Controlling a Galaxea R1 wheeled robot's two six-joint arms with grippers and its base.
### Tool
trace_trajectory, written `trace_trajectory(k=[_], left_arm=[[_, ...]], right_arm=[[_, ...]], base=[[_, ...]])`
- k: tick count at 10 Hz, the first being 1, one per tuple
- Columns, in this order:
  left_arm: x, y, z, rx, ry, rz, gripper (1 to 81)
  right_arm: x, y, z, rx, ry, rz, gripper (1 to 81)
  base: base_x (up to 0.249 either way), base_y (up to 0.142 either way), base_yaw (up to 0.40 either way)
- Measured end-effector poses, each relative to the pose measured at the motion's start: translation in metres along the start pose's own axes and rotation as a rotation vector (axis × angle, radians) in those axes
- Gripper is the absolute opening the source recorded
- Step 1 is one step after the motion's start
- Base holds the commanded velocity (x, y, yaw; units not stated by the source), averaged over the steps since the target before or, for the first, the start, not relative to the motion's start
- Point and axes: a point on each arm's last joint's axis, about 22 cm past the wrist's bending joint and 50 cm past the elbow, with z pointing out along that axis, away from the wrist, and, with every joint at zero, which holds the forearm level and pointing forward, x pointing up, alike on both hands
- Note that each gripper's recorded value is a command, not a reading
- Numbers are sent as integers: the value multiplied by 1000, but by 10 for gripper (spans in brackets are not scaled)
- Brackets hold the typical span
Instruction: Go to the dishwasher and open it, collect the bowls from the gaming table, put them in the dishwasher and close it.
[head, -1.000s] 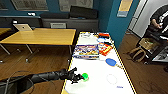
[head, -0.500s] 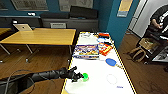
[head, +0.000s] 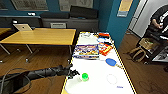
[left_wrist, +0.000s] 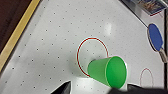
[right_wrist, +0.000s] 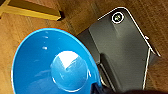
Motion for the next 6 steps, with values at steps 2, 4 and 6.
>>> trace_trajectory(k=[2, 4, 6], left_arm=[[5, 2, 5, 8, 8, -4, 811], [6, 22, 13, -7, 6, 10, 811], [11, 39, 16, -17, 13, 25, 811]], right_arm=[[1, 5, 0, -11, 0, -1, 10], [2, 7, 1, -16, 0, -2, 10], [2, 8, 1, -18, 1, -2, 10]], base=[[0, 0, 0], [0, 0, 0], [0, 0, 0]])
